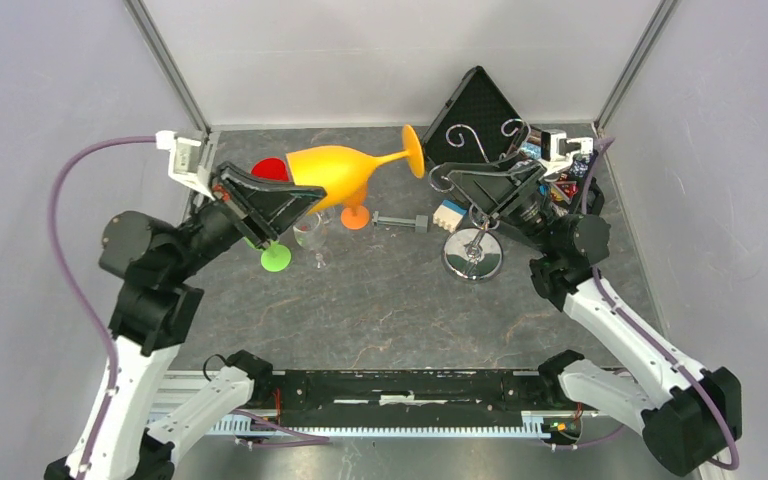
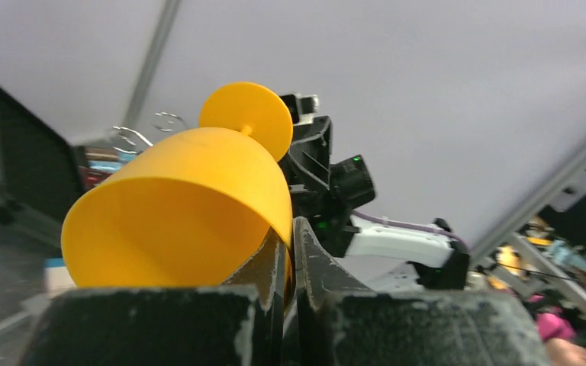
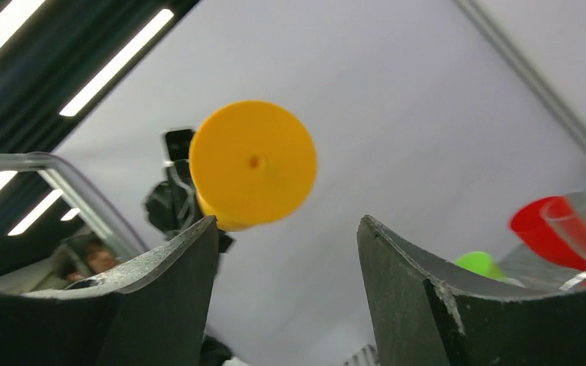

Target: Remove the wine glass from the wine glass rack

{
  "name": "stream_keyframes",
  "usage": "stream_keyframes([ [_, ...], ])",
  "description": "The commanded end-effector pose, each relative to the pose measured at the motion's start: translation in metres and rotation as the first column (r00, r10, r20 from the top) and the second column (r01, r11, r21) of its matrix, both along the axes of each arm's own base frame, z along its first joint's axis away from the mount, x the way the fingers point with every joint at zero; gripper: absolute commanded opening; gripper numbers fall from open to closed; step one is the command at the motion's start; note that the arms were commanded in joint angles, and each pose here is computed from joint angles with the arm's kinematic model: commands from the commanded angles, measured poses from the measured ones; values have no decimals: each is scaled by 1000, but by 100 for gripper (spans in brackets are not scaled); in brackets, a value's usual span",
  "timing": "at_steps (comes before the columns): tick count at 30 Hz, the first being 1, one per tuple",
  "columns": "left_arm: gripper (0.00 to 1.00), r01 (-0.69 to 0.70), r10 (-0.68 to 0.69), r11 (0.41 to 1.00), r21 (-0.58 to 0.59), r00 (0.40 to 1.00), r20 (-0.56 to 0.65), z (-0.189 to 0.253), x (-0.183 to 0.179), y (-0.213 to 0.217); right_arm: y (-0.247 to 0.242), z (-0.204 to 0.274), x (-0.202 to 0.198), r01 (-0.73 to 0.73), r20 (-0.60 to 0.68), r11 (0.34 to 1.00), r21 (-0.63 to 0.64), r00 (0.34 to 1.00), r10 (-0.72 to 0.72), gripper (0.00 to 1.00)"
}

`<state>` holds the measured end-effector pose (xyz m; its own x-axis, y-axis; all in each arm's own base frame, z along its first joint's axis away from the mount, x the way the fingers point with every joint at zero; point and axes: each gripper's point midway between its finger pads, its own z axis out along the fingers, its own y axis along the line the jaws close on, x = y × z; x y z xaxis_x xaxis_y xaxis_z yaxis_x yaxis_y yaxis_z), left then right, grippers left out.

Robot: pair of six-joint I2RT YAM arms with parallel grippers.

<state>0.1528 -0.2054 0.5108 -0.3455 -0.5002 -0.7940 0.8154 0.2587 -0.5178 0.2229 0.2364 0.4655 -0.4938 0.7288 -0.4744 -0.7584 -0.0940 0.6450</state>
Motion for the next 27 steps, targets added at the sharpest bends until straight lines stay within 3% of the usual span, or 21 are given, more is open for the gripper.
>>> stream_keyframes([
  [1, 2, -258, 254, 939, 227, 966, 49, -25, 23, 30, -7, -14, 25, 234, 45, 957, -172, 972, -230, 72],
  [7, 2, -232, 279, 867, 441, 959, -45, -67, 38, 32, -32, -31, 41, 426, 60, 857, -291, 902, -428, 72],
  [12, 2, -235, 366, 808, 540, 918, -149, -106, 64, 33, -46, -35, 42, 496, 76, 805, -325, 862, -501, 74],
  [15, 2, -251, 461, 727, 640, 868, -183, -133, 81, 39, -49, -35, 42, 510, 80, 792, -336, 853, -516, 74],
  [21, 2, -133, 483, 598, 790, 847, -223, -191, 98, 12, -55, -40, 44, 530, 68, 769, -357, 836, -545, 74],
  [27, 2, -111, 587, 378, 919, 797, -145, -236, 124, -1, -57, -47, 48, 536, 52, 751, -386, 825, -562, 74],
])
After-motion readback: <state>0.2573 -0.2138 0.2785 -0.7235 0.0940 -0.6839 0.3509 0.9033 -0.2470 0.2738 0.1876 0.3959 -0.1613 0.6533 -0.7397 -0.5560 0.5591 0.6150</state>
